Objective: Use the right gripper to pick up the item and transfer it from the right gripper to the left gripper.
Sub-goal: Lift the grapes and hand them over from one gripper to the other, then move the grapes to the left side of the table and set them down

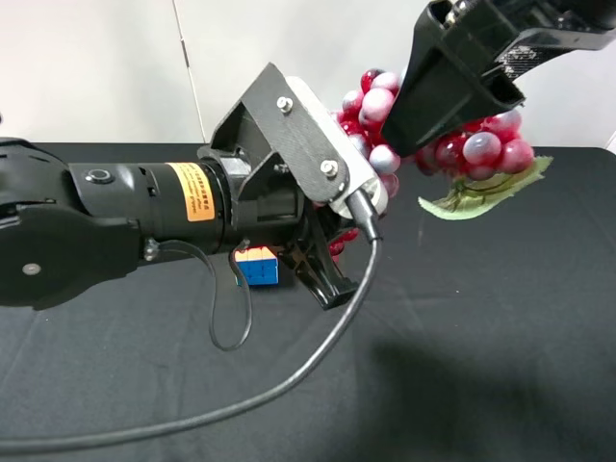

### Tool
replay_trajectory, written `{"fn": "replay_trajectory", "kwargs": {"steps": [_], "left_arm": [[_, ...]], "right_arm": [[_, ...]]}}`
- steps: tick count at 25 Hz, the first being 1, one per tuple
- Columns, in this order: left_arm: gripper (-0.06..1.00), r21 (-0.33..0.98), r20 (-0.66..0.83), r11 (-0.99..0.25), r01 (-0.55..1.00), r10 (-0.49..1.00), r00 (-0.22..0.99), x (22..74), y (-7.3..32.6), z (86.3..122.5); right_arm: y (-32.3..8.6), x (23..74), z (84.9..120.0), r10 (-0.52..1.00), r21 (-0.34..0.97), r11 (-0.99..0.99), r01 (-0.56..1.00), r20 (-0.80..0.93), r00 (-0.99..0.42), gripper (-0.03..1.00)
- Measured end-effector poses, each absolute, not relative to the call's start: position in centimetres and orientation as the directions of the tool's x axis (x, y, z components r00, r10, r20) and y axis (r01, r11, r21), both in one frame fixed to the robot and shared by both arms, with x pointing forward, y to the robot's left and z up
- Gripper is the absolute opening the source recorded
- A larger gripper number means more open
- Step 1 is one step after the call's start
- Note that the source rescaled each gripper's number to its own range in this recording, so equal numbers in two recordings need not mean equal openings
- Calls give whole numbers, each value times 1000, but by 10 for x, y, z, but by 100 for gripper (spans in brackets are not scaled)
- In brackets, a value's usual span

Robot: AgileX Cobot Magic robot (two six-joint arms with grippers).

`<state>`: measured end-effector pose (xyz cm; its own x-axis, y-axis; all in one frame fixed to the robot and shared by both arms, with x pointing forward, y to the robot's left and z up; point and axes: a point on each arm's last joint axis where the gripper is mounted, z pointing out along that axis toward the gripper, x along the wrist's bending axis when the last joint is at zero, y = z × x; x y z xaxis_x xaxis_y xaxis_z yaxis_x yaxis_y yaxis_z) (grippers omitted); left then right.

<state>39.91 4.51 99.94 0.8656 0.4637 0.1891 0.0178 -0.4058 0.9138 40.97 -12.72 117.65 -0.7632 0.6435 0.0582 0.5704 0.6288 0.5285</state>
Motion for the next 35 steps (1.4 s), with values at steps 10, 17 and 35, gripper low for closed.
{"fn": "replay_trajectory", "kwargs": {"steps": [10,17,35], "left_arm": [[1,918,190,-391,63,576,795,419,86,1030],[1,880,183,-444,167,641,745,417,130,1054],[1,677,147,-594,434,687,712,410,175,1117]], "right_arm": [[-140,397,1192,669,589,571,573,71,-740,100],[-140,396,1193,679,591,559,582,76,-730,100],[-197,360,1128,747,470,614,635,-84,-660,100]]}}
